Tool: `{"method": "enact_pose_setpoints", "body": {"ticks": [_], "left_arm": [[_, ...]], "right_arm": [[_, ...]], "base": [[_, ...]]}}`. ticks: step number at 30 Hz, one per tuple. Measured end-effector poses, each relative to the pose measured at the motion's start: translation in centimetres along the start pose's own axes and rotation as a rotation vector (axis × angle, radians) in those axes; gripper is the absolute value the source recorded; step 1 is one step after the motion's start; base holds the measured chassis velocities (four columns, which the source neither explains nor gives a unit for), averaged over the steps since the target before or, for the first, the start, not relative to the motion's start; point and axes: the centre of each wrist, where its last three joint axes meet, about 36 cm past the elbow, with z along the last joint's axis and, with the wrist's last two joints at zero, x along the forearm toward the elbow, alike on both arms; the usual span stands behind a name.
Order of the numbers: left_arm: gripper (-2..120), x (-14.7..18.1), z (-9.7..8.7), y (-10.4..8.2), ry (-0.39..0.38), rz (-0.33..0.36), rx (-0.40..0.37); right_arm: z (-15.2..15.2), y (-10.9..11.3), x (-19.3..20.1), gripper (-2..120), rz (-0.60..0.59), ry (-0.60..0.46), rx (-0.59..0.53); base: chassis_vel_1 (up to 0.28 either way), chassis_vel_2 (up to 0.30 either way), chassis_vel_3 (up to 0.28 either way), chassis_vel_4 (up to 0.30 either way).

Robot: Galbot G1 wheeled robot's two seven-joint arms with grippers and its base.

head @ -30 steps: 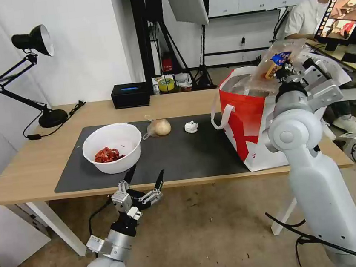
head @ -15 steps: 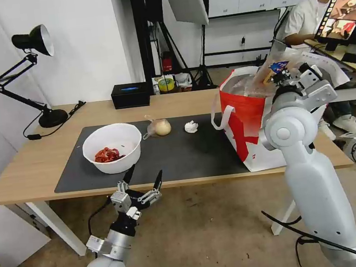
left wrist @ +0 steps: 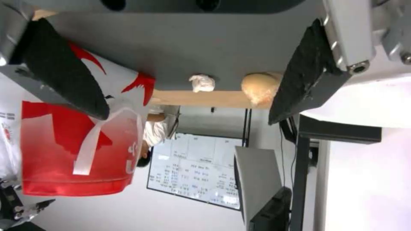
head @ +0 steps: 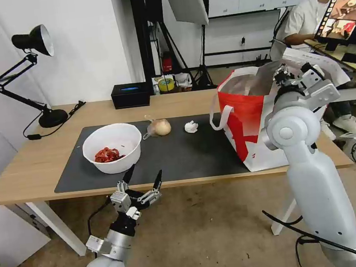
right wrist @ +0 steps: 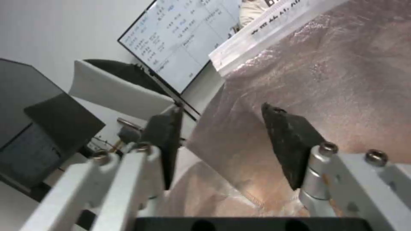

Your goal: Pick up the trash from the table and place it into the takeout bag.

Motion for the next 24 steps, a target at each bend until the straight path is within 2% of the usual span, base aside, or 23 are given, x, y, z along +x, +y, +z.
{"method": "enact_pose_setpoints", "body": {"ticks": [5,6,7,9,10,12,24], "left_arm": [[100,0.0,-0.1,0.0,-0.002,0.001,0.0],[100,0.0,-0.1,0.0,-0.002,0.001,0.0],[100,0.0,-0.2,0.0,-0.003,0.0,-0.001],[100,0.1,-0.3,0.0,-0.005,-0.002,-0.002],[100,0.1,-0.3,0.0,-0.005,-0.002,-0.002],[100,0.2,-0.3,-0.1,-0.005,-0.004,-0.002],[100,0.1,-0.6,-0.2,-0.016,-0.015,-0.001]], "right_arm": [[-0.2,0.0,0.1,72,-0.008,0.003,-0.005],[-0.2,0.0,0.1,72,-0.008,0.003,-0.005],[-0.3,0.1,0.2,78,-0.014,0.006,-0.007],[-0.5,0.1,0.4,86,-0.03,0.007,-0.005],[-0.5,0.1,0.4,86,-0.03,0.007,-0.005],[-0.6,0.1,0.7,97,-0.064,0.004,0.001],[0.0,-1.0,2.5,100,-0.239,-0.038,0.082]], "base": [[0.0,0.0,0.0,0.0],[0.0,0.0,0.0,0.0],[0.0,0.0,0.0,0.0],[0.0,0.0,0.0,0.0],[0.0,0.0,0.0,0.0],[0.0,0.0,0.0,0.0],[0.0,0.0,0.0,0.0]]}}
